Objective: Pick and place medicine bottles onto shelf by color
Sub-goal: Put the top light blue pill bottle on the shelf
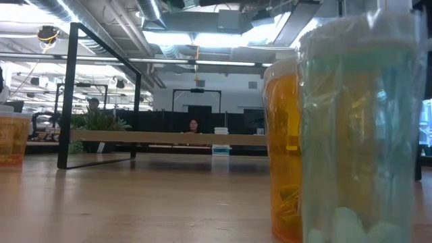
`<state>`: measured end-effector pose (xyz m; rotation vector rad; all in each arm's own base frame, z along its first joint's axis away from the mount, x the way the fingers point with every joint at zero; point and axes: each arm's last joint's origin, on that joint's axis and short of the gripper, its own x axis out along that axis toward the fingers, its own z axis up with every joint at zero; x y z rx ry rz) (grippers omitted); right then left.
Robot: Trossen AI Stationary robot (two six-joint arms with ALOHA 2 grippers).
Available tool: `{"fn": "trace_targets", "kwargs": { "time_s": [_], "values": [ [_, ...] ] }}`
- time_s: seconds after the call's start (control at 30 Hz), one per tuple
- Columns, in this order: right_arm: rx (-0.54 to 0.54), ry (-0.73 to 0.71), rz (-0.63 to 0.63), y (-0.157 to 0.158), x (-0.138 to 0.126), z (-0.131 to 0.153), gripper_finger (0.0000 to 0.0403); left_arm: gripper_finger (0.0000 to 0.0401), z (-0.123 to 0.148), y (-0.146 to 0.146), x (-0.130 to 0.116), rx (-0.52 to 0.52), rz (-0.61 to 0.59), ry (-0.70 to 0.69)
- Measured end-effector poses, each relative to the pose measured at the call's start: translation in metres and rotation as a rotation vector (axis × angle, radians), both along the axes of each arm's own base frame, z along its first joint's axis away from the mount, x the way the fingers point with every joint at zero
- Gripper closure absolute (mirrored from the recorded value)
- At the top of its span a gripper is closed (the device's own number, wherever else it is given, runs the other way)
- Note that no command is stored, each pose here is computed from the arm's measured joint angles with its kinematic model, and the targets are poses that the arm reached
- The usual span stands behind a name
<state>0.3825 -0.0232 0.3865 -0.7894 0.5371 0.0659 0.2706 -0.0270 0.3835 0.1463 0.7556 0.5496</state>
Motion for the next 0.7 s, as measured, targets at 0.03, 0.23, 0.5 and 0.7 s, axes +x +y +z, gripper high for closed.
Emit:
{"fn": "trace_targets", "kwargs": {
  "time_s": [0.03,0.23,0.5,0.7],
  "values": [
    [0.0,0.0,0.0,0.0,0.0,0.0,0.0205,0.0305,0.0,0.0,0.0,0.0,0.0,0.0],
    [0.022,0.0,0.04,0.0013,0.0001,-0.0001,0.0205,0.0305,0.0003,0.0,0.0003,0.0,0.0,-0.005],
    [0.031,-0.008,0.057,0.0017,0.0019,-0.0007,0.0205,0.0305,0.0008,-0.0001,0.001,-0.002,0.0,-0.014],
    [0.03,-0.007,0.055,0.0015,0.0033,-0.002,0.0205,0.0305,0.0008,-0.0001,0.0012,-0.002,0.0,-0.015]
  ]
}}
